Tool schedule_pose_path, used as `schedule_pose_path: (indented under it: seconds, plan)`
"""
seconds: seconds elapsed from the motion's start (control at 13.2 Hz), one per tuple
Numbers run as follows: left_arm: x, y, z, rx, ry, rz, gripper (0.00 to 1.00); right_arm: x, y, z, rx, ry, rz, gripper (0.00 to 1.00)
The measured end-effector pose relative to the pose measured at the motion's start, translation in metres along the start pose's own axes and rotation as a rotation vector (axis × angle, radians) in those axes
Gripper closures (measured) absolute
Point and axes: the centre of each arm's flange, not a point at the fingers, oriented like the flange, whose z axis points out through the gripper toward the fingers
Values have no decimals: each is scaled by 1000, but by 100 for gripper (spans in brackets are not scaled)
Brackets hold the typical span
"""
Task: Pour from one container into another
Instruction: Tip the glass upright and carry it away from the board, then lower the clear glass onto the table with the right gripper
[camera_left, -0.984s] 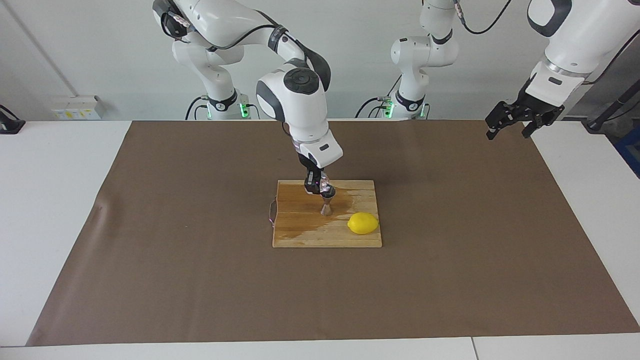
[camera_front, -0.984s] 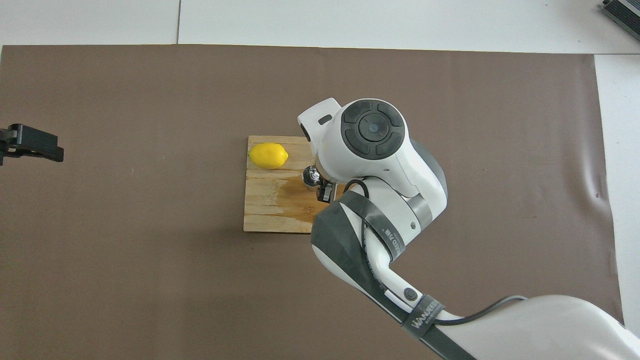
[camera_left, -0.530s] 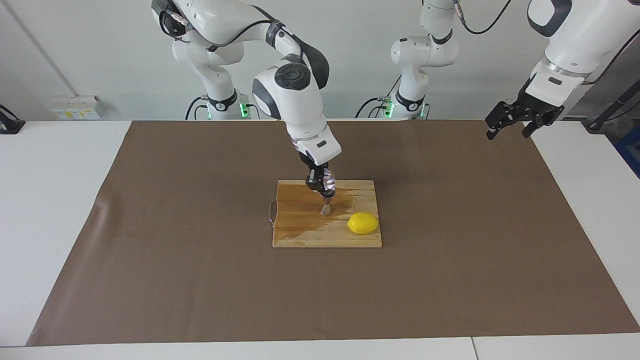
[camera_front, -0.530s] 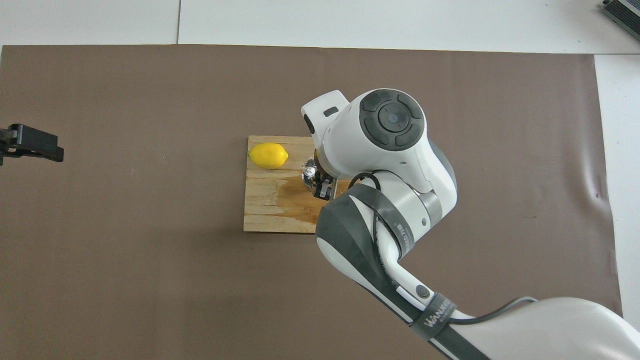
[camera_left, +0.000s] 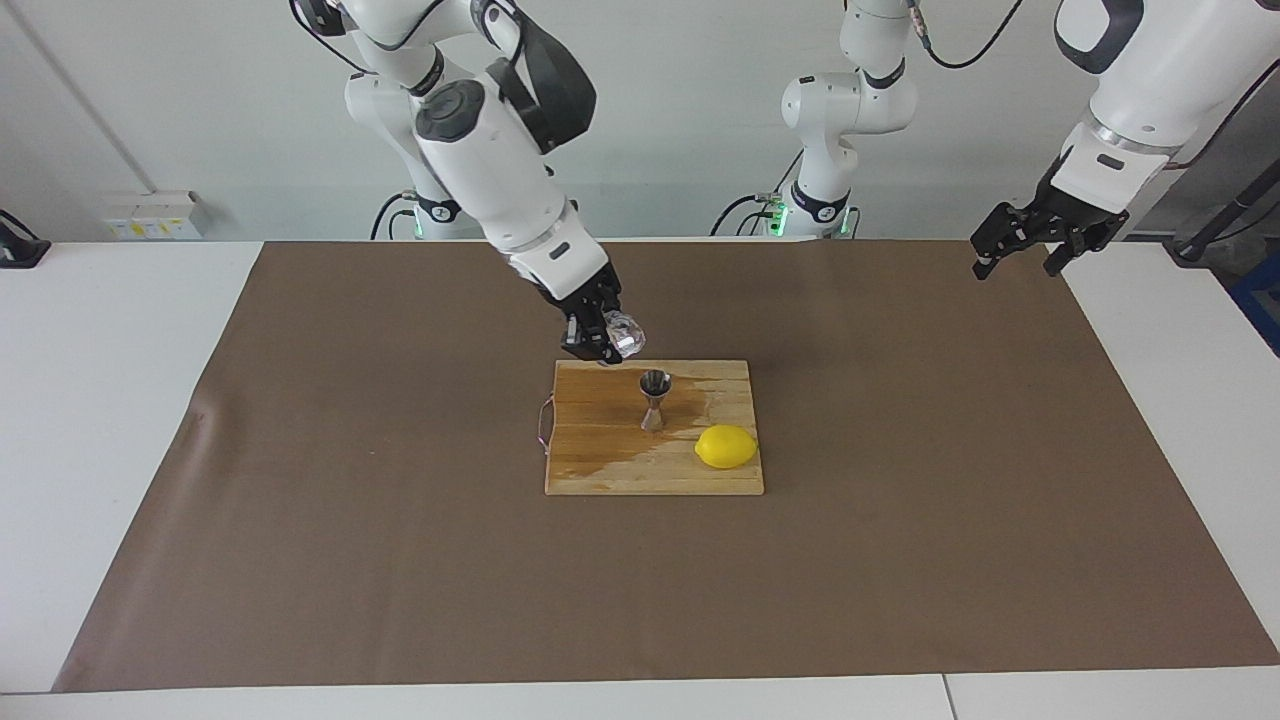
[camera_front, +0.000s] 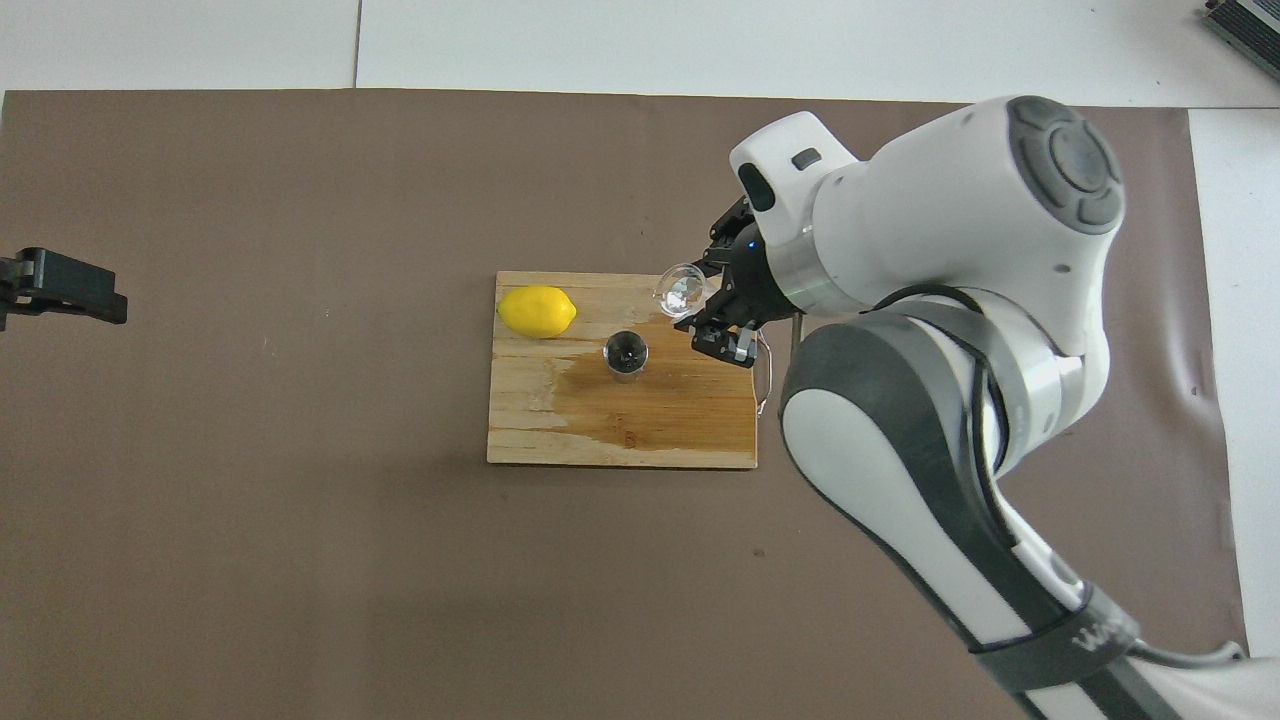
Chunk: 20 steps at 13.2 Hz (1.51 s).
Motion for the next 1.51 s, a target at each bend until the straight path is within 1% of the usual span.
schedule_pose_path:
  seconds: [0.08,0.15,0.23,0.3,0.38,0.45,0.53,0.61,0.76,0.83,1.06,1.21,1.51]
  plan:
    - [0,0,0,0,0,0,0,-23,10,-4,10,42,-21,51]
    - [0,0,0,0,0,0,0,-48,22,-7,9,59,-37,51]
    - [0,0,0,0,0,0,0,-68,32,-11,-6,32,-44,51]
    - [0,0,0,0,0,0,0,-86,40,-16,-28,-25,-53,51]
    - [0,0,0,0,0,0,0,-96,44,-22,-38,-64,-56,51]
    - [0,0,0,0,0,0,0,-100,45,-27,-48,-80,-56,51]
    - [0,0,0,0,0,0,0,-103,46,-31,-55,-81,-52,51]
    - [0,0,0,0,0,0,0,-106,48,-34,-58,-66,-39,51]
    - [0,0,0,0,0,0,0,-120,57,-40,-65,0,-27,51]
    - [0,0,0,0,0,0,0,-133,64,-44,-72,19,-32,51]
    - [0,0,0,0,0,0,0,-171,78,-51,-84,45,-62,51]
    - [0,0,0,0,0,0,0,-195,83,-50,-83,80,-79,51]
    - [0,0,0,0,0,0,0,-260,85,-44,-65,142,-126,51]
